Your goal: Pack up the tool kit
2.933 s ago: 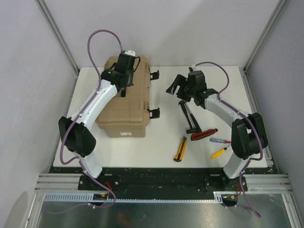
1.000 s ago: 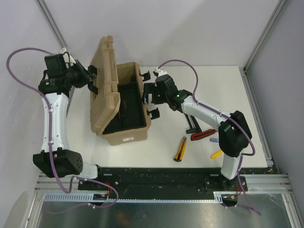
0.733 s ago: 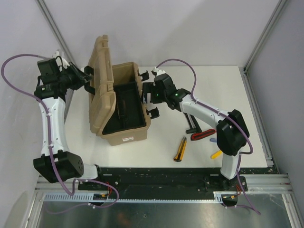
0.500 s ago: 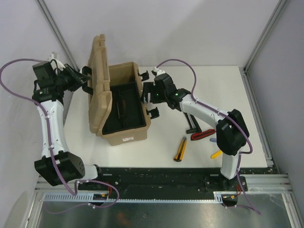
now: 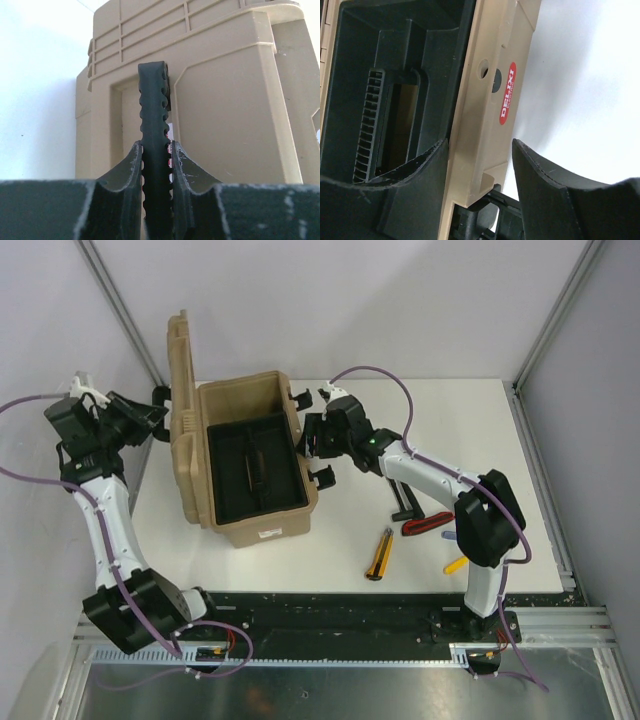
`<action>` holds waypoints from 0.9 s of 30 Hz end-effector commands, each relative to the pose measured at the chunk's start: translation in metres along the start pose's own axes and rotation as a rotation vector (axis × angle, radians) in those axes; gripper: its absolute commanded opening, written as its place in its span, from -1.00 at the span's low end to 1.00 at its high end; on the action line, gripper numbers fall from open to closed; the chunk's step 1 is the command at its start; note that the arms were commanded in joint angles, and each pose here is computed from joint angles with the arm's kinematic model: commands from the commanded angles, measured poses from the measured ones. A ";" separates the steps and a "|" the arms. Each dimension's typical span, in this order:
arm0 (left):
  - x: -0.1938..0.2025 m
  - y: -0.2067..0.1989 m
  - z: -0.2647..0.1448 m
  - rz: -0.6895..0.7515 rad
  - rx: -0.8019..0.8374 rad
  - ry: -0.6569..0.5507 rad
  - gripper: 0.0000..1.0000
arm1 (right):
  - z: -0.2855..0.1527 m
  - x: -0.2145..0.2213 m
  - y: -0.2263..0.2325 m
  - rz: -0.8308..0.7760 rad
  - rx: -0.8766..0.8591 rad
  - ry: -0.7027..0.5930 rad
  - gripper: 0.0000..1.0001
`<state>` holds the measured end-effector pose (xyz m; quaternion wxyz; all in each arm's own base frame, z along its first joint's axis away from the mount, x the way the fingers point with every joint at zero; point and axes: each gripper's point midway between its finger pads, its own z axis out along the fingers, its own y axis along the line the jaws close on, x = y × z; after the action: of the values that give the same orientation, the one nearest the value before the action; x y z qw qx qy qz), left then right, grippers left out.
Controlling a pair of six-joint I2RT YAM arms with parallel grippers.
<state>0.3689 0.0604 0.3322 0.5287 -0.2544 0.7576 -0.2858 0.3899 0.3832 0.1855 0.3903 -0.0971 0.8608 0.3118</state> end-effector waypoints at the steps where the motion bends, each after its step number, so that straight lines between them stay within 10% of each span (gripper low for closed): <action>1: -0.020 0.014 -0.018 0.148 -0.047 -0.144 -0.98 | -0.011 0.030 -0.082 -0.015 0.290 0.092 0.10; 27: 0.007 0.055 0.037 -0.052 0.113 -0.038 -0.96 | -0.037 0.034 -0.112 0.101 0.462 0.044 0.07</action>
<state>0.3877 0.0883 0.3081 0.5684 -0.2732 0.7029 -0.3289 0.3869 0.3610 0.1850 0.3933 -0.0167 0.8706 0.2951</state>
